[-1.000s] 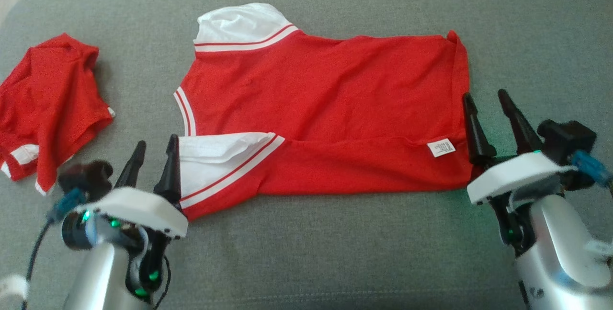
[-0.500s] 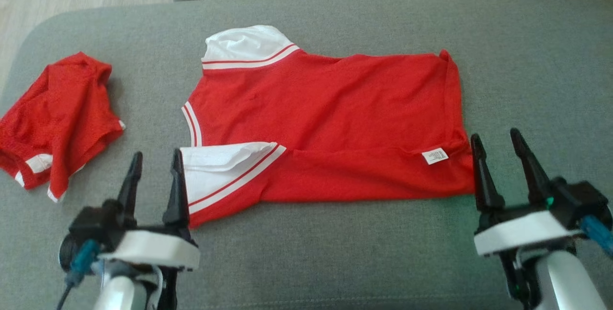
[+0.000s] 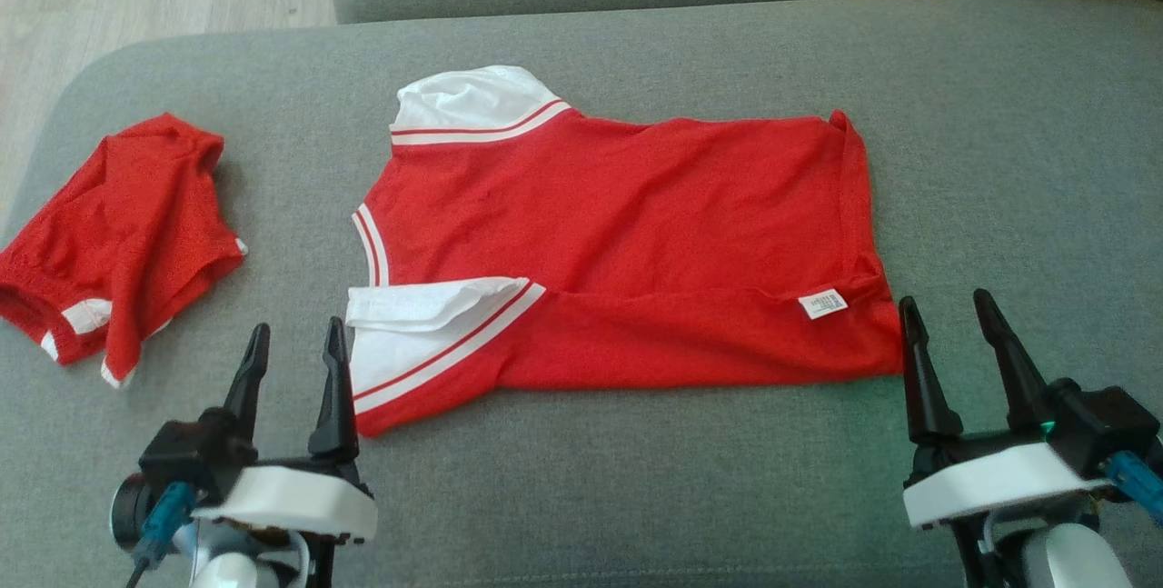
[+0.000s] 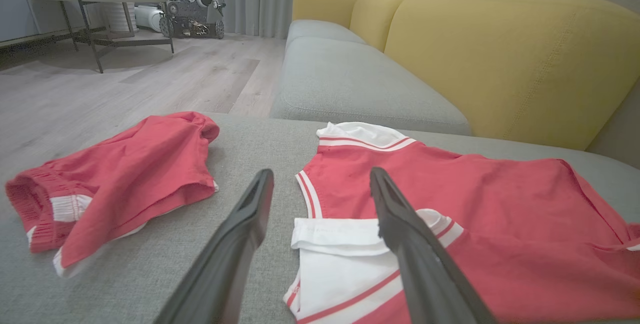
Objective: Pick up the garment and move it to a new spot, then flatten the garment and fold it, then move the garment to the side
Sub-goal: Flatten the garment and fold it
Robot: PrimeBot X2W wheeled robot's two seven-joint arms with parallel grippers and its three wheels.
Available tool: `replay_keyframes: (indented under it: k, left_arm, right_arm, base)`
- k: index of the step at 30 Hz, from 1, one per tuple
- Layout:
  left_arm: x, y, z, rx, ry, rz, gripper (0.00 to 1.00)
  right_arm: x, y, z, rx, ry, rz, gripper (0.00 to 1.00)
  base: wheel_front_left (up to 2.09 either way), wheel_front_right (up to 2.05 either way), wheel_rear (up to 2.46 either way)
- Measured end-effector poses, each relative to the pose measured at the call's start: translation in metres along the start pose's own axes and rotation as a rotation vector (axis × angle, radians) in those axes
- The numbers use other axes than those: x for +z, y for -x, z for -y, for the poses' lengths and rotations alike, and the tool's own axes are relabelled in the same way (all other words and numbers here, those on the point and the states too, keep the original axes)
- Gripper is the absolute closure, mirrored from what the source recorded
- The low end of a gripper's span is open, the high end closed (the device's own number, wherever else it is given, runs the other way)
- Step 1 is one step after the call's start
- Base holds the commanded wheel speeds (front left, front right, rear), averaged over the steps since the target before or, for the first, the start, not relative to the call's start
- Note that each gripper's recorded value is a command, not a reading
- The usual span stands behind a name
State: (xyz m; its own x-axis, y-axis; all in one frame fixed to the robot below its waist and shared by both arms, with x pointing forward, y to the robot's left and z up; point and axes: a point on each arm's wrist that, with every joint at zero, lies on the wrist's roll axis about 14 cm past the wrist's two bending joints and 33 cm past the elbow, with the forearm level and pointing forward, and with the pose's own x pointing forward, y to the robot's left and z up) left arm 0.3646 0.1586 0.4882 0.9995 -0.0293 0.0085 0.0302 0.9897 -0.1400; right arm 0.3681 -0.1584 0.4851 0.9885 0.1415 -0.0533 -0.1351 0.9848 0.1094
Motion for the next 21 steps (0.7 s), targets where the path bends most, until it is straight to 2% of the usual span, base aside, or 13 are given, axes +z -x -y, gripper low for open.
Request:
replay_keyframes:
  k: [8,13,21]
  left_arm:
    - [-0.019,0.003,-0.001,-0.012,0.006,-0.061,0.00]
    - [-0.054,0.003,0.002,-0.028,0.040,-0.228,0.00]
    - [-0.113,0.013,0.007,-0.017,0.145,-0.485,0.00]
  right_arm:
    - [-0.009,-0.001,0.001,-0.003,-0.004,-0.044,0.00]
    - [-0.037,-0.006,0.016,-0.046,-0.011,-0.160,0.00]
    - [-0.081,-0.019,0.023,-0.061,-0.029,-0.328,0.00]
  base:
    - [0.00,0.00,0.00]
    - [0.00,0.00,0.00]
    - [0.00,0.00,0.00]
